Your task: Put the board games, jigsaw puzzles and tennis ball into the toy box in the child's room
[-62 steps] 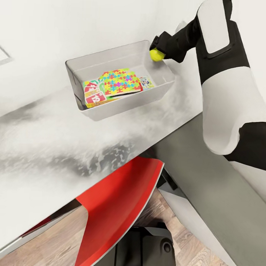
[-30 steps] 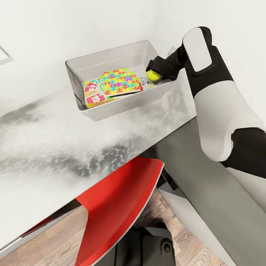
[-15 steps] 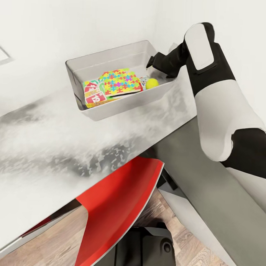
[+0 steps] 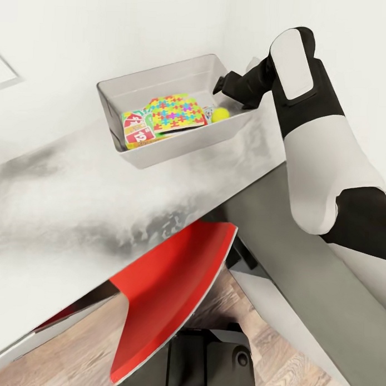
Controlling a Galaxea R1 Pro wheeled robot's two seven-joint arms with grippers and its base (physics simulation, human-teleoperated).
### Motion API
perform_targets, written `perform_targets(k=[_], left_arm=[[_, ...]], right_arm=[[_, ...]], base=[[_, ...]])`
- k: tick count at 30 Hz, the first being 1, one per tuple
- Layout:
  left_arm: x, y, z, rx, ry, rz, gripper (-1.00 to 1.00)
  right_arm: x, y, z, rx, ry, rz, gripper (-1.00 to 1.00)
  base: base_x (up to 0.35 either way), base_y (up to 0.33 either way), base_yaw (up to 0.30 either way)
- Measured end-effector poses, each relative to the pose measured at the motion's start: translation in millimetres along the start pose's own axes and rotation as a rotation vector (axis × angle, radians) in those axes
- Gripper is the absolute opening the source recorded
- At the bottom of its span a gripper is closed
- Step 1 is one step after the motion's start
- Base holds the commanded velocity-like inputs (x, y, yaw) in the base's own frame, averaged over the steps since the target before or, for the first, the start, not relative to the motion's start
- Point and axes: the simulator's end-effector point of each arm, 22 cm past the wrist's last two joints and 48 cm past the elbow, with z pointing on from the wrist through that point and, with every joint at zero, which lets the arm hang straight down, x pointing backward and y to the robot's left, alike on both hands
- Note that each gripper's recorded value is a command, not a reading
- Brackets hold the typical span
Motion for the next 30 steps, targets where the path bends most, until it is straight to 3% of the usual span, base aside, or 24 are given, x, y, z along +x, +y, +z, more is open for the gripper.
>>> perform_targets(k=[9, 23, 27, 30], left_arm=[[-1.1, -3.6, -4.0, 0.000, -0.006, 0.005, 1.00], [-5.3, -12.5, -13.4, 0.001, -0.023, 0.018, 1.00], [-6.5, -15.0, -16.2, 0.000, -0.028, 0.023, 1.00], [-8.4, -17.7, -19.3, 0.000, -0.035, 0.029, 1.00]], right_arm=[[-24.5, 14.3, -24.5, -0.030, -0.071, -0.013, 1.00], [-67.5, 43.5, -84.5, -0.089, -0.203, -0.064, 1.00], [-52.5, 35.0, -75.9, -0.078, -0.182, -0.058, 1.00], [-52.2, 35.5, -81.4, -0.084, -0.198, -0.058, 1.00]], base=[[-0.176, 0.000, 0.000], [-0.265, 0.000, 0.000], [-0.259, 0.000, 0.000], [-0.183, 0.000, 0.000]])
